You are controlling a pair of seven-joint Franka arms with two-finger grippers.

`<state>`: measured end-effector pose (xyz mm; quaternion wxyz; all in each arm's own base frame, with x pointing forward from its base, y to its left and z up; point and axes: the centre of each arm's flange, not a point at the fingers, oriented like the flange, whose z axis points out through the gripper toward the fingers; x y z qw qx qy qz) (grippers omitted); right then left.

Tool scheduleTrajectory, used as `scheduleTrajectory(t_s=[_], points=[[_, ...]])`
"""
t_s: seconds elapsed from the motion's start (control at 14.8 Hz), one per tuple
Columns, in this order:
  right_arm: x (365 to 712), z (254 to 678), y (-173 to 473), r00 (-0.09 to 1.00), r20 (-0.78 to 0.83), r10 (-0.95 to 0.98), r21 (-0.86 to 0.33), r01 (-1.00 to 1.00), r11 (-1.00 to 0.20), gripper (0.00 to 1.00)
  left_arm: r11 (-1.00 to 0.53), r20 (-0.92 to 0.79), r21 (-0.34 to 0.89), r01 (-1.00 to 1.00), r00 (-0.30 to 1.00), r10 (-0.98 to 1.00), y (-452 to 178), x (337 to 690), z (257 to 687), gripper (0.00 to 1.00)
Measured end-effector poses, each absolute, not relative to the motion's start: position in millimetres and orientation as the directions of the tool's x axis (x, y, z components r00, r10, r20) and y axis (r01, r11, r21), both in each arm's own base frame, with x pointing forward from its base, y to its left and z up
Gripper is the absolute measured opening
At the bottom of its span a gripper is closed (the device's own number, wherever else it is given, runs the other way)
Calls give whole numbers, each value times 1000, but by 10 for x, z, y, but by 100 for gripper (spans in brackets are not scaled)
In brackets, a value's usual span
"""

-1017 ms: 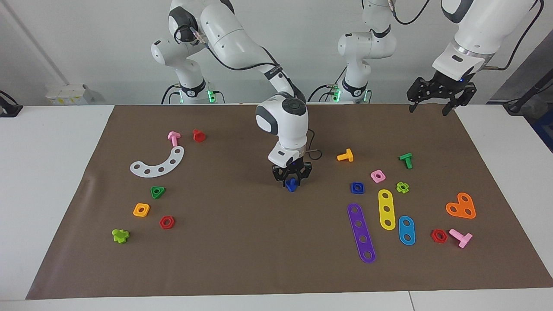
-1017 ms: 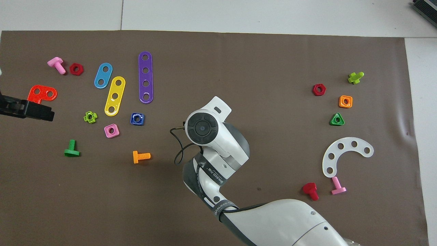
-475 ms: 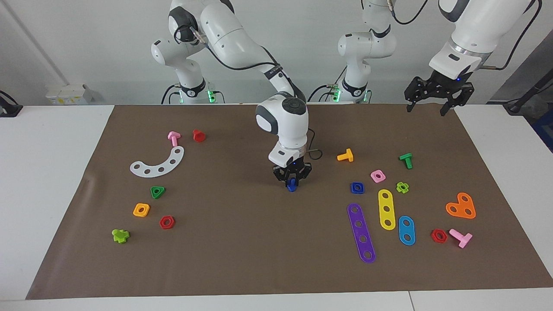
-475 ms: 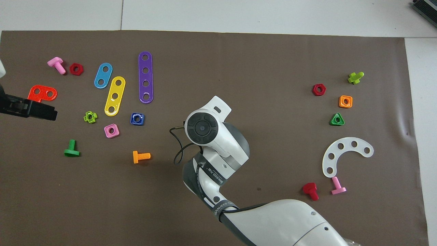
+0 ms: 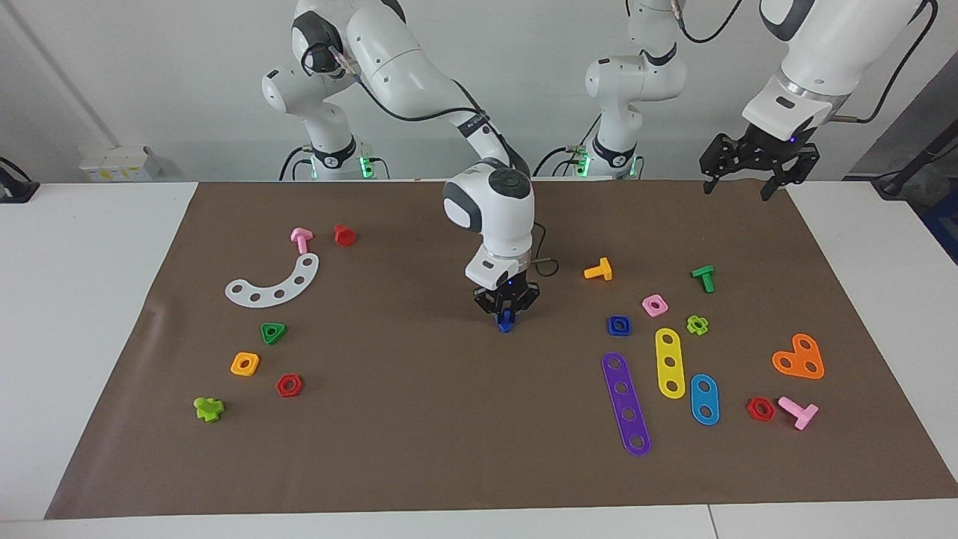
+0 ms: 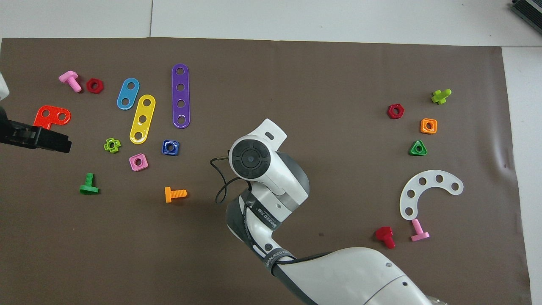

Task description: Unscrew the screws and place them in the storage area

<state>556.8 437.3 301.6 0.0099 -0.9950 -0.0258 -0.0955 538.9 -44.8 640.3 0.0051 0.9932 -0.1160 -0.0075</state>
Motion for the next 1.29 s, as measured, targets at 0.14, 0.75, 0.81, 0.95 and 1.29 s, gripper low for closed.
scheduleTrajectory(t_s=[0.14, 0.75, 0.81, 0.95, 1.29], points=[[5567, 3018, 4374, 981, 190, 50, -14, 53, -998, 20, -973, -14, 12, -230, 973, -230, -447, 5387, 6405, 100], [6201, 4301, 2868, 981, 195, 16, 30, 10, -1000, 20, -974, -14, 12, -227, 974, -227, -429, 5386, 6407, 100], [6274, 4447, 2449, 981, 191, 23, 41, 16, -999, 20, -974, -14, 12, -226, 974, -226, -424, 5386, 6407, 100], [6331, 4508, 1737, 984, 172, 44, 63, 34, -997, 20, -974, -14, 12, -225, 974, -225, -418, 5387, 6407, 100], [6291, 4034, 588, 990, 106, 95, 61, 89, -994, 20, -974, -14, 12, -225, 974, -225, -416, 5387, 6407, 100]])
